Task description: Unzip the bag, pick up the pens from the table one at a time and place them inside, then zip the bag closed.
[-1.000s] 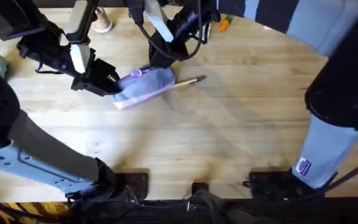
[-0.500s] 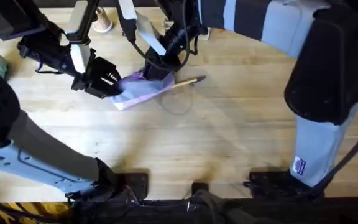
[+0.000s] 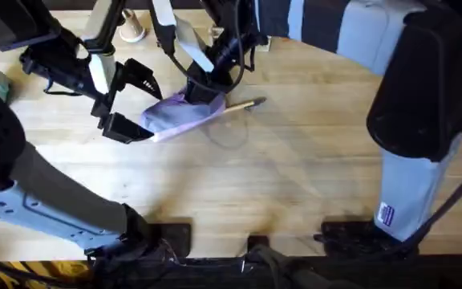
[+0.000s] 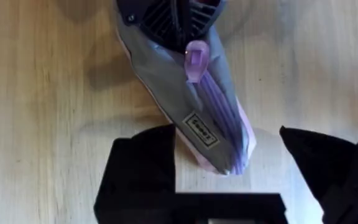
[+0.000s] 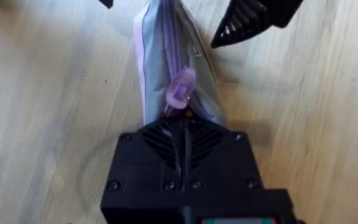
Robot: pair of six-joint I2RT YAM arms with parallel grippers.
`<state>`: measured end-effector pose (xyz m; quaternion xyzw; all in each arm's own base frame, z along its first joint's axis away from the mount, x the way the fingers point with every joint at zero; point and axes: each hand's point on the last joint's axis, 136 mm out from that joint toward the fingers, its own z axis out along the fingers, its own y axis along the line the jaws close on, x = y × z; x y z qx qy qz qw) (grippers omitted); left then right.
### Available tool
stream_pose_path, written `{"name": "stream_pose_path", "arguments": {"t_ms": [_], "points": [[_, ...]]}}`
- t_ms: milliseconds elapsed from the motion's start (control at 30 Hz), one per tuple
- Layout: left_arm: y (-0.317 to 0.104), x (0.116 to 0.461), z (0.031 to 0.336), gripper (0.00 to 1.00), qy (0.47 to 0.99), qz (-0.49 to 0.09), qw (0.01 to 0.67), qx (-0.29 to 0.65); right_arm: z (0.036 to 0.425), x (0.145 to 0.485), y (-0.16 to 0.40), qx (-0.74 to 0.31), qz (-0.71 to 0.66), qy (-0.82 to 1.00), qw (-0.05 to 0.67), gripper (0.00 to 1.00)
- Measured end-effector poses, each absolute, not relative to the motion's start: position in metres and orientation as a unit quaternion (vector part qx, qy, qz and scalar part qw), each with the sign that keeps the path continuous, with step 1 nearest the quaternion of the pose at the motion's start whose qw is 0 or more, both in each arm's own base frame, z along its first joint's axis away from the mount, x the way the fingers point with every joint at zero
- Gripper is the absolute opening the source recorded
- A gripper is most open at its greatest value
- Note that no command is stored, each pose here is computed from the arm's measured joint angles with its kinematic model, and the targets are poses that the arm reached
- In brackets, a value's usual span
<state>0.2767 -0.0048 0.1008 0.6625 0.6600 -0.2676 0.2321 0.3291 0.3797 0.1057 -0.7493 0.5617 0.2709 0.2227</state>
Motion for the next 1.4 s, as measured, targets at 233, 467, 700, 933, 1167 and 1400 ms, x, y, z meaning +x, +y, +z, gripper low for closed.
{"name": "stream_pose_path", "arguments": {"t_ms": [233,467,700,933,1167,1400], "points": [[0.013,0.275,0.148,0.995,0.679,-0.242,0.248,0.647,0.106,0.329,0.380,-0.750,0.271,0.561,0.223,0.033],[0.040,0.259,0.231,0.995,0.715,-0.140,0.301,0.615,0.106,0.329,0.380,-0.750,0.271,0.561,0.223,0.033],[0.039,0.240,0.269,0.993,0.741,-0.072,0.330,0.580,0.106,0.329,0.380,-0.750,0.271,0.561,0.223,0.033],[0.035,0.235,0.277,0.993,0.743,-0.057,0.336,0.576,0.106,0.329,0.380,-0.750,0.271,0.561,0.223,0.033],[0.036,0.235,0.277,0.993,0.745,-0.059,0.335,0.574,0.104,0.328,0.380,-0.752,0.265,0.562,0.220,0.484],[0.036,0.235,0.277,0.993,0.745,-0.059,0.335,0.574,0.104,0.328,0.380,-0.752,0.265,0.563,0.219,0.995]]}}
